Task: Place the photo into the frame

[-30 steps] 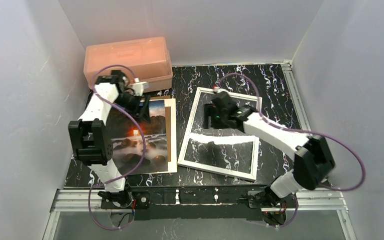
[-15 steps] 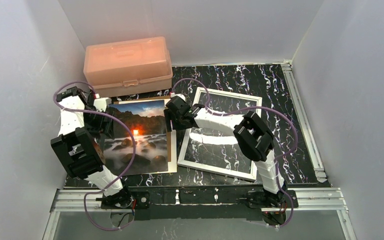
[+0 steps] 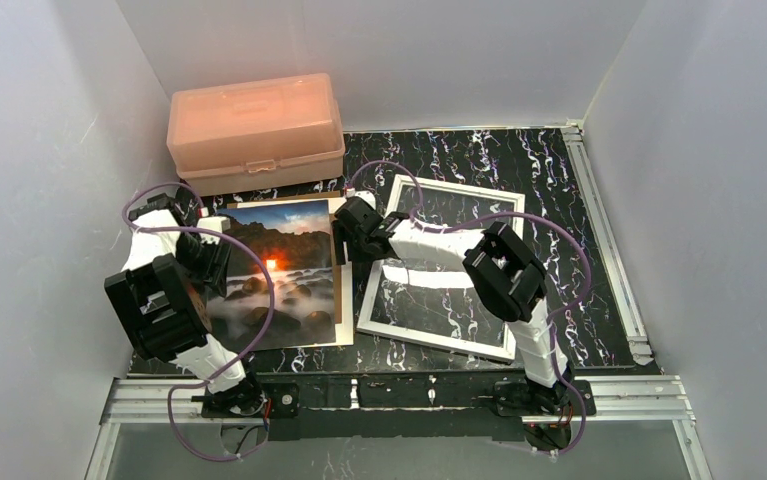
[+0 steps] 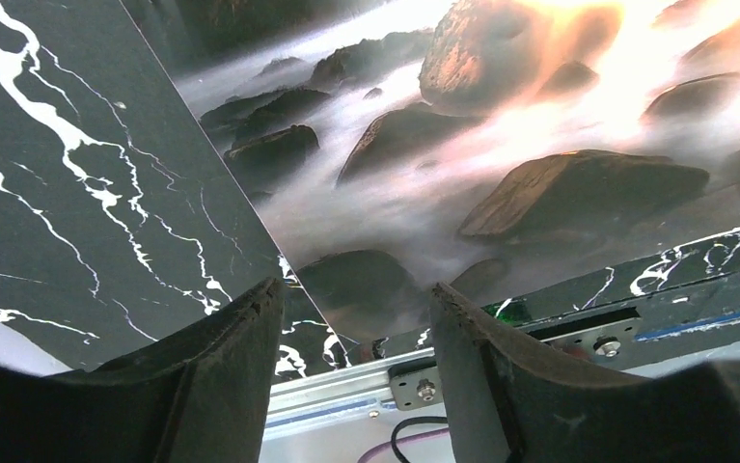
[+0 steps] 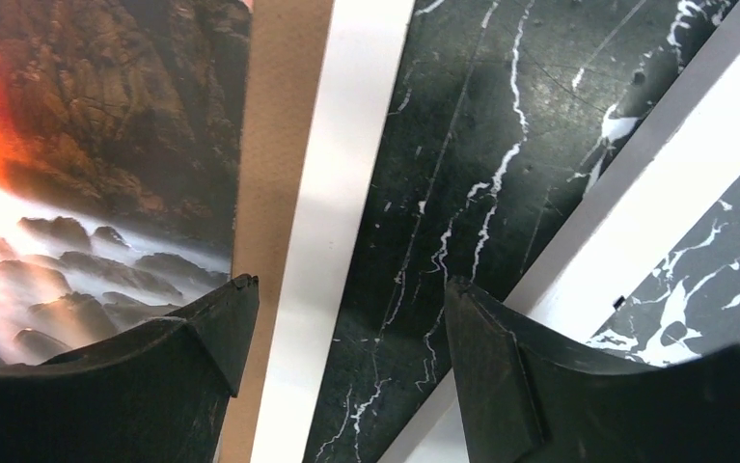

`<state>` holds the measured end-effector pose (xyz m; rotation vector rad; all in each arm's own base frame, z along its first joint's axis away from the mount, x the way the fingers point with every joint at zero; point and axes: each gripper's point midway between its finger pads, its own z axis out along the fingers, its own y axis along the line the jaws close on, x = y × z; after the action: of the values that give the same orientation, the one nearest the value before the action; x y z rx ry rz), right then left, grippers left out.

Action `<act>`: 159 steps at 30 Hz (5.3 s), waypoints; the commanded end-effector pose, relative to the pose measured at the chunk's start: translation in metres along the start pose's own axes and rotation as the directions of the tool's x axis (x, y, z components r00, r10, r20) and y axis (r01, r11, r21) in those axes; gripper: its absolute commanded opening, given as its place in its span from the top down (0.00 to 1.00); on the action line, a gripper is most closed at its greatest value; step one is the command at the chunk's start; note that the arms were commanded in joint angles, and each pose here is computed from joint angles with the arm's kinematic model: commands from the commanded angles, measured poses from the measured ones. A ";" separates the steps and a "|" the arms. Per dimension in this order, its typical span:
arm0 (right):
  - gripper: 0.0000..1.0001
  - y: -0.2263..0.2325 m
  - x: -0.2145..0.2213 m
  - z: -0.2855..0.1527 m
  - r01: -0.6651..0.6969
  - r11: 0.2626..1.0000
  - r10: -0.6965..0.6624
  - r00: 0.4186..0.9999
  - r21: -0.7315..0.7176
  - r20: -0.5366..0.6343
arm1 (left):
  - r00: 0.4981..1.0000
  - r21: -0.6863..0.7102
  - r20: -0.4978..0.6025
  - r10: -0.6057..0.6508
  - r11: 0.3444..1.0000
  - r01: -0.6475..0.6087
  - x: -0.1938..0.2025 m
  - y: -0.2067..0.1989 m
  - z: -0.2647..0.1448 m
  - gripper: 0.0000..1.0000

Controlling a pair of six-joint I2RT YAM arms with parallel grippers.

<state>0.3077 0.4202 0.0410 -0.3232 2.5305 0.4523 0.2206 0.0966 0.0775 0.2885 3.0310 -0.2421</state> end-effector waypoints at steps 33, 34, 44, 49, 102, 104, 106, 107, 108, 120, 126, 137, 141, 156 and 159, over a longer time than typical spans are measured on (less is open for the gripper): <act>0.14 -0.021 -0.008 -0.005 -0.166 0.977 0.158 0.985 0.133 0.069 | 0.995 -0.135 0.047 -0.085 0.987 0.090 -0.004 0.037 0.031 0.66; 0.14 -0.018 -0.006 -0.002 -0.170 0.978 0.163 0.985 0.123 0.062 | 0.995 -0.129 0.052 -0.085 0.988 0.091 -0.005 0.037 0.031 0.66; 0.13 0.008 0.004 0.021 -0.205 0.979 0.205 0.979 -0.002 0.009 | 0.991 -0.182 0.077 -0.105 0.976 0.118 -0.023 0.063 0.008 0.78; 0.13 0.012 0.008 0.025 -0.220 0.975 0.220 0.975 -0.017 -0.010 | 0.991 -0.229 0.057 -0.125 0.964 0.135 -0.021 0.079 0.022 0.79; 0.14 0.031 -0.007 0.000 -0.201 0.962 0.208 0.978 -0.185 0.021 | 0.998 -0.203 -0.024 -0.050 0.978 0.044 -0.018 0.058 0.081 0.83; 0.13 0.019 -0.015 0.006 -0.162 0.977 0.169 0.985 -0.136 0.044 | 0.998 -0.204 -0.025 -0.050 0.978 0.044 -0.018 0.058 0.080 0.83; 0.12 0.008 -0.025 0.010 -0.140 0.984 0.148 0.987 -0.108 0.066 | 0.999 -0.205 -0.026 -0.048 0.978 0.041 -0.019 0.059 0.079 0.83; 0.12 0.002 -0.032 0.011 -0.130 0.987 0.138 0.987 -0.095 0.080 | 0.999 -0.205 -0.026 -0.046 0.978 0.040 -0.019 0.059 0.079 0.83; 0.11 -0.002 -0.038 0.013 -0.127 0.988 0.135 0.987 -0.087 0.090 | 0.999 -0.207 -0.026 -0.045 0.978 0.039 -0.019 0.059 0.079 0.83; 0.06 0.017 -0.060 0.053 -0.152 0.978 0.163 0.984 -0.142 0.067 | 0.996 -0.157 0.012 -0.089 0.984 0.089 -0.040 0.056 0.067 0.84; 0.07 0.028 -0.058 0.060 -0.201 0.960 0.213 0.976 -0.194 0.046 | 0.994 -0.145 -0.007 -0.105 0.984 0.102 -0.039 0.057 0.078 0.84; 0.09 0.054 -0.083 0.035 -0.242 0.909 0.288 0.953 -0.339 0.091 | 0.995 -0.139 -0.016 -0.098 0.986 0.094 -0.035 0.056 0.085 0.85; 0.10 0.066 -0.090 0.026 -0.249 0.879 0.310 0.946 -0.407 0.090 | 0.996 -0.145 -0.016 -0.089 0.986 0.086 -0.034 0.057 0.086 0.85; 0.12 0.071 -0.099 -0.004 -0.247 0.850 0.339 0.932 -0.465 0.125 | 0.997 -0.150 -0.025 -0.072 0.986 0.067 -0.031 0.058 0.088 0.88; 0.12 0.072 -0.099 -0.004 -0.240 0.849 0.333 0.935 -0.471 0.124 | 0.997 -0.149 -0.025 -0.070 0.987 0.066 -0.031 0.058 0.088 0.90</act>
<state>0.3636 0.4903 0.0707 -0.0217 2.3623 1.0543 0.2743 0.1504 0.0150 0.1525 3.0520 0.1252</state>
